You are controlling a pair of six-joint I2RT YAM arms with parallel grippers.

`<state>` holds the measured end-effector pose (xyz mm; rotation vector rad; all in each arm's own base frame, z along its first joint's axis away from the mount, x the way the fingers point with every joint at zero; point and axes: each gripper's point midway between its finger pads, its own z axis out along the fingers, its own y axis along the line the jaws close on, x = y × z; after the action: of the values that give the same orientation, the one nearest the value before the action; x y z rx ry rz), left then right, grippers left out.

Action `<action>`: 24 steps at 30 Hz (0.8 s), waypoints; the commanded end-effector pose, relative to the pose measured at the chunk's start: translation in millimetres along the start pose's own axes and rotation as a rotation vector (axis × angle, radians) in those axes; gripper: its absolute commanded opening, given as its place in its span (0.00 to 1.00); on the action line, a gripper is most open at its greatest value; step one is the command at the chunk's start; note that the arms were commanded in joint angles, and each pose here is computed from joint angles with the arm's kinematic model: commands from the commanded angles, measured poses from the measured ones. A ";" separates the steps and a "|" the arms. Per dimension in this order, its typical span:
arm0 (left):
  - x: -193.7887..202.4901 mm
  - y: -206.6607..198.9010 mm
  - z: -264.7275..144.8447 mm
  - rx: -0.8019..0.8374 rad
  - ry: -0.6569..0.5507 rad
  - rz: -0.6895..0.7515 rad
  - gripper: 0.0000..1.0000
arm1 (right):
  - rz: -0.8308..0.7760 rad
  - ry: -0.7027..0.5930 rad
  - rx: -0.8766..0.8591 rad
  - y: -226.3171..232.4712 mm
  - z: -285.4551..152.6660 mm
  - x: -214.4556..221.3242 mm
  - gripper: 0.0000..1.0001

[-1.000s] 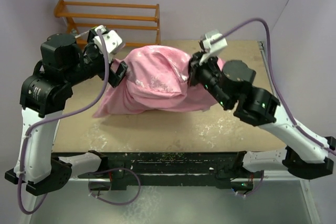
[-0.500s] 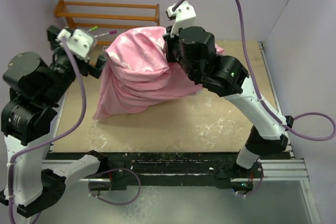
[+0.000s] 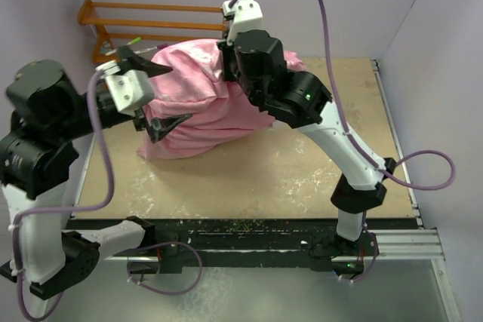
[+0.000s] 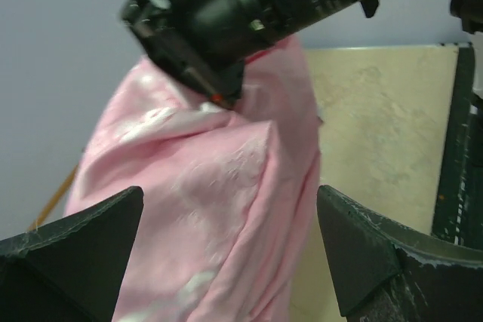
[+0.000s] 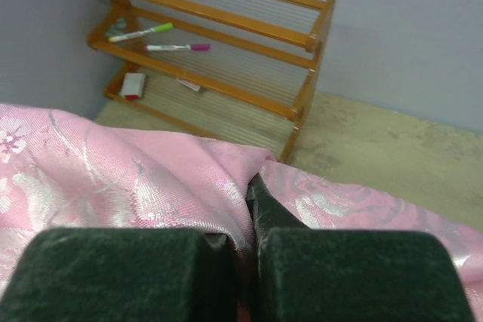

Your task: Remove the pillowcase from the pillow

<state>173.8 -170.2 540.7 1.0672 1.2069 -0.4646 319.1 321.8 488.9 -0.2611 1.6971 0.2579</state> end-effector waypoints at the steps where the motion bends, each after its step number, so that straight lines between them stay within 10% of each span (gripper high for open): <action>1: 24.0 -24.8 16.8 0.192 0.040 0.000 0.99 | 0.161 -0.068 -0.134 40.0 15.7 -22.9 0.00; 18: 134.3 48.0 25.6 -0.151 0.349 0.331 0.99 | 0.296 -0.144 -0.648 109.1 -39.2 -58.8 0.00; 24: 134.8 57.8 32.6 -0.194 0.352 0.269 0.27 | 0.341 -0.151 -0.741 97.1 -60.6 -62.7 0.07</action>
<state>261.9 -143.8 423.2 1.2422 1.3648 -0.0071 275.7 417.8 479.5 -0.5013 1.6671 0.8884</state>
